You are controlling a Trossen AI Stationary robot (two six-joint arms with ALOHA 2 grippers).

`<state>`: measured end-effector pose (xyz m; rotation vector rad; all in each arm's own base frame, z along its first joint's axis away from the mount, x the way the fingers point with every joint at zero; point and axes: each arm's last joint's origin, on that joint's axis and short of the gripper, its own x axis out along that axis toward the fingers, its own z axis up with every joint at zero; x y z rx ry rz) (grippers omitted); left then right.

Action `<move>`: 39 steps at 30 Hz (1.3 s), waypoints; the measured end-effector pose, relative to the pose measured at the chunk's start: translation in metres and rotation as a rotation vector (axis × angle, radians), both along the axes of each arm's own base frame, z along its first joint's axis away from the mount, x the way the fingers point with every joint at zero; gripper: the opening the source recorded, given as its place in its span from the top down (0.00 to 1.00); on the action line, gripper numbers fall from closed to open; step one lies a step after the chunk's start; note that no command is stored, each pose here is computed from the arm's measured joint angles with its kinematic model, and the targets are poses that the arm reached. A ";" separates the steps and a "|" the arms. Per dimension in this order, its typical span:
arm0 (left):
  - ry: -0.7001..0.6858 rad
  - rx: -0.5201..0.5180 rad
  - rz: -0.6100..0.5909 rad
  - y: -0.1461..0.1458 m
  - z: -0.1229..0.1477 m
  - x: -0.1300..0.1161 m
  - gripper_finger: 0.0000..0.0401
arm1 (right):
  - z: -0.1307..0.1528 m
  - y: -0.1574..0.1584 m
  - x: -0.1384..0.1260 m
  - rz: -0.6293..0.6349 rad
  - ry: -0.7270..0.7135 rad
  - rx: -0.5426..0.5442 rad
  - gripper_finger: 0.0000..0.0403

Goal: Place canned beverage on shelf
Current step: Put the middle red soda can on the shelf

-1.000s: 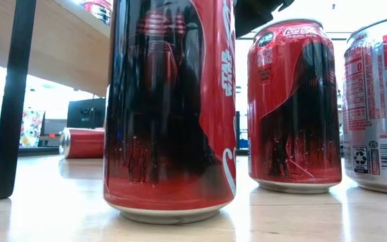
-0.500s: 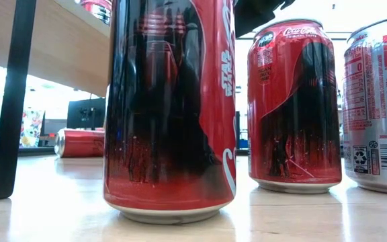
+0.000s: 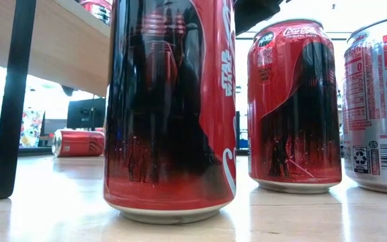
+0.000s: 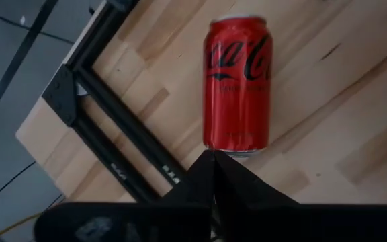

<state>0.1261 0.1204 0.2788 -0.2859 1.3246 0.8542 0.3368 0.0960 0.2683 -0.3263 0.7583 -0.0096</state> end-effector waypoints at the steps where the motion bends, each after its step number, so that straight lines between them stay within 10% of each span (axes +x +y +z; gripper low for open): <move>1: 0.014 -0.007 -0.004 0.003 -0.002 0.000 0.97 | 0.000 0.000 0.000 0.000 -0.005 0.002 0.28; 8: 0.093 -0.036 0.018 0.020 -0.015 0.003 0.89 | 0.004 0.001 0.004 0.007 -0.057 0.010 0.28; 22: -0.036 -0.115 -0.024 0.026 -0.048 0.004 0.21 | 0.007 0.002 0.007 0.021 -0.097 0.006 0.28; 39: -0.051 -0.130 -0.022 0.024 -0.072 0.001 0.16 | 0.010 0.003 0.008 0.026 -0.127 0.009 0.28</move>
